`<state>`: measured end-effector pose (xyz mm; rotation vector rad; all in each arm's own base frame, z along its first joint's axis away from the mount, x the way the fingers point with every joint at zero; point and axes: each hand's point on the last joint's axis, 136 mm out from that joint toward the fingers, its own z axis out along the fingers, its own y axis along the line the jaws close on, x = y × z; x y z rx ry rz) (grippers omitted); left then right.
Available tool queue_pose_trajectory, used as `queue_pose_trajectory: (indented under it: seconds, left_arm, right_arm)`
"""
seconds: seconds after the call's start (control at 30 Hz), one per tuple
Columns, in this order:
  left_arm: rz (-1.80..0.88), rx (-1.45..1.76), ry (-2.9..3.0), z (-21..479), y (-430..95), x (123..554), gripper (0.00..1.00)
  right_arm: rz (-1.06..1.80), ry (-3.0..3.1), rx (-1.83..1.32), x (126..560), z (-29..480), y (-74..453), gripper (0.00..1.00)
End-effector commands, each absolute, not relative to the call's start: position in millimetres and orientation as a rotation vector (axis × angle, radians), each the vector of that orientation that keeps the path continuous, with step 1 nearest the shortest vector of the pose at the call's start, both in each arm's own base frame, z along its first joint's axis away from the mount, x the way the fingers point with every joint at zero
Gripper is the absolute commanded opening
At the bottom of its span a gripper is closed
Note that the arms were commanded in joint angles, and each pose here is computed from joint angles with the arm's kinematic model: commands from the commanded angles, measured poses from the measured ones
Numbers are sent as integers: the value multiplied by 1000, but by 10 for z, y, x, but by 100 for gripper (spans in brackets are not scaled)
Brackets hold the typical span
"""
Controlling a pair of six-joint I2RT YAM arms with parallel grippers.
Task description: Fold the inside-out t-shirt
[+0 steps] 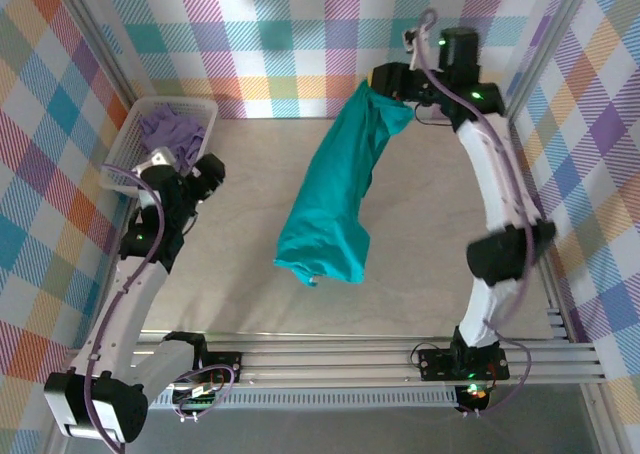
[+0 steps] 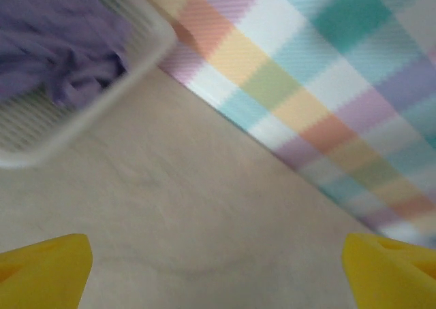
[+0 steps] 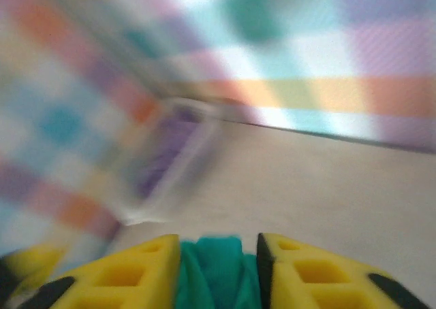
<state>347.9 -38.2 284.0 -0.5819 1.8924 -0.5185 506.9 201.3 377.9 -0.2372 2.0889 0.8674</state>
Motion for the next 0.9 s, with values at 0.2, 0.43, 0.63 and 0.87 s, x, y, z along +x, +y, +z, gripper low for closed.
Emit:
queue_pose_trajectory:
  seconds: [0.2, 0.43, 0.63, 0.87]
  left_arm:
    - [-659, -233, 2246, 1944, -1244, 2900, 94]
    - [-589, -256, 2328, 1598, -1164, 2805, 94]
    - [-570, -256, 2366, 1474, -1167, 2804, 94]
    - [-569, -251, 2364, 1476, -1167, 2792, 94]
  right_arm:
    - [385, 2404, -532, 4133, 2214, 2106, 76]
    - [478, 2774, -715, 2337, 1085, 2493, 77]
    - [430, 2921, -752, 1745, 520, 2377, 77]
    - [383, 2952, -817, 1782, 191, 2492, 51]
